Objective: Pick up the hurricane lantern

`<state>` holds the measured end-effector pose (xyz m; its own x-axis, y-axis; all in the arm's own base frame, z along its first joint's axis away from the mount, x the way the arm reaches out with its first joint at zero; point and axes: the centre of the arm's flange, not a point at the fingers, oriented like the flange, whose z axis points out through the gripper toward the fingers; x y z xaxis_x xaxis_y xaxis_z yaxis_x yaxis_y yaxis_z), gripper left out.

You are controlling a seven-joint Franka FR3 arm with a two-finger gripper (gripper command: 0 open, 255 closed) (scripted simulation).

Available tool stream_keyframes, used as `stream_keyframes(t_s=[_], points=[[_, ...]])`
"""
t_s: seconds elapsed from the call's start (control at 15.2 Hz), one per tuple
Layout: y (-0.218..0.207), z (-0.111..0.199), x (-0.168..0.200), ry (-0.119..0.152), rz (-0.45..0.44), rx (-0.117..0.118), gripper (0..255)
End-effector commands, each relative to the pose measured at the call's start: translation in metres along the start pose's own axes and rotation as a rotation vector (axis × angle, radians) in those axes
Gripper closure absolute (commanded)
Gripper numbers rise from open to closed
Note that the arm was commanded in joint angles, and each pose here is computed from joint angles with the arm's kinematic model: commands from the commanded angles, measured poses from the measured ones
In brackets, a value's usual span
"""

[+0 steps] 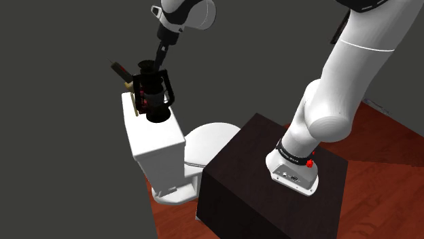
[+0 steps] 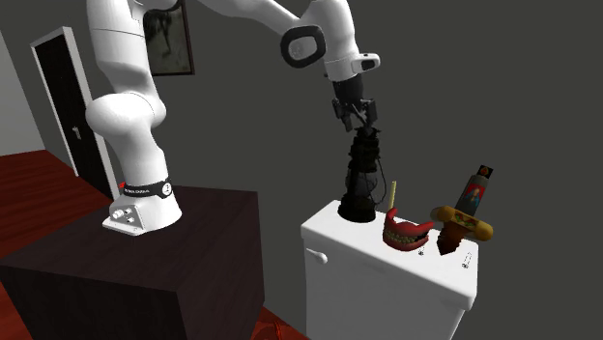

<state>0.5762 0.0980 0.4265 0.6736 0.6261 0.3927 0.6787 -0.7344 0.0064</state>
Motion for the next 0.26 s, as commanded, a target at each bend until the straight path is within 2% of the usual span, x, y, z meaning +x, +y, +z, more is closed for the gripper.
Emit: stream_keyframes(t_s=[0.0,0.2], points=[[0.0009,-0.0112,0.0056,0.004,0.0,-0.002,255],[0.001,-0.0168,0.0079,0.004,0.0,-0.002,255]])
